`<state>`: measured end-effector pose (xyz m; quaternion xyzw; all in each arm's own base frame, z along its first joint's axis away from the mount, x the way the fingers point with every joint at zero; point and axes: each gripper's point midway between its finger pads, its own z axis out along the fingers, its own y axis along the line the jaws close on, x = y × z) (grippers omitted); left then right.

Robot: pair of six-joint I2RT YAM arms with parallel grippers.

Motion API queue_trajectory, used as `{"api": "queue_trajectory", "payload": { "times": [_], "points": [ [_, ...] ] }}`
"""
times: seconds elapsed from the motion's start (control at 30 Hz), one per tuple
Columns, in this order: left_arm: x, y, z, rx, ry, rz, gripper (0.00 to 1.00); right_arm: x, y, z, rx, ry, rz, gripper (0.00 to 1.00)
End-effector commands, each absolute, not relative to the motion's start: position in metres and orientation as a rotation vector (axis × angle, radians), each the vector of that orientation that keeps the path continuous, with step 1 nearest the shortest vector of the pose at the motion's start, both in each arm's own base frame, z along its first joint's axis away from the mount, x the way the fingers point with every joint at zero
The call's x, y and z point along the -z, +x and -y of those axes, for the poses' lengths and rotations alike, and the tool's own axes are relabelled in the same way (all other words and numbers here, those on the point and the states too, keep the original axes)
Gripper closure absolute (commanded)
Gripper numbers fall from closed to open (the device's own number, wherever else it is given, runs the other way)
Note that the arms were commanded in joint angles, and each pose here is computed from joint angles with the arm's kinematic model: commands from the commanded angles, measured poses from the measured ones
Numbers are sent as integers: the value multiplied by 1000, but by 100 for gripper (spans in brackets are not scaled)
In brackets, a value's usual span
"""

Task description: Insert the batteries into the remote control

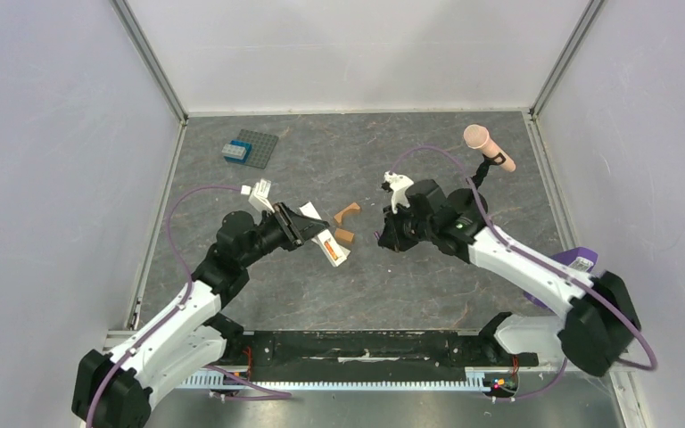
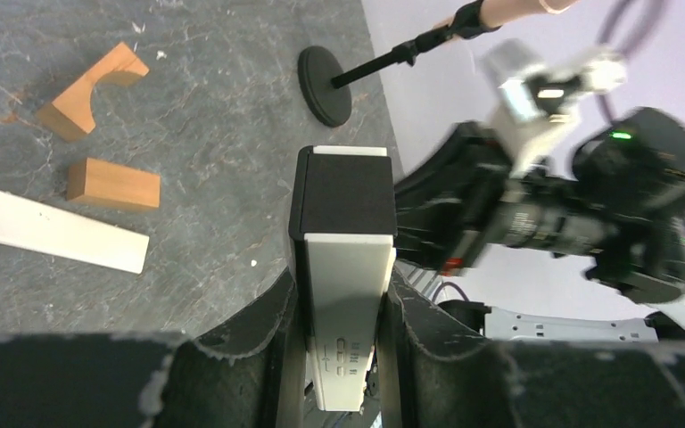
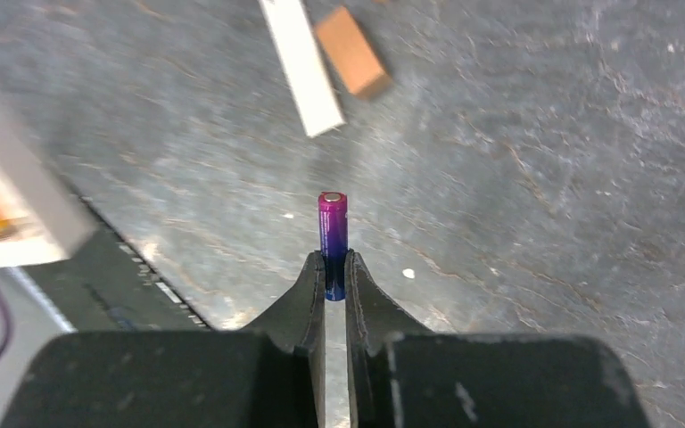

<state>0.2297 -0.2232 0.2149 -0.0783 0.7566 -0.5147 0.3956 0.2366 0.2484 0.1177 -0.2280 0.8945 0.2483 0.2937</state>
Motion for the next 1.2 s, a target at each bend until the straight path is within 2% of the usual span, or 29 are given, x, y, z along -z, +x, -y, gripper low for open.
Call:
{"api": "queue_trajectory", "payload": {
  "times": [0.0,0.2,0.47,1.17],
  "points": [
    [-233,230,237,1382,-107,-1892,98,-179,220,-268,-877,-589,-2246,97],
    [-231,230,250,1486,-103,-1902,98,-226,189,-292,-1001,-586,-2187,97],
    [-228,232,257,1518,-102,-1901,98,-222,165,-314,-1010,-631,-2236,95],
    [-227,223,259,1579,-86,-1888,98,-203,182,-328,-869,-620,-2313,94]
  ]
}}
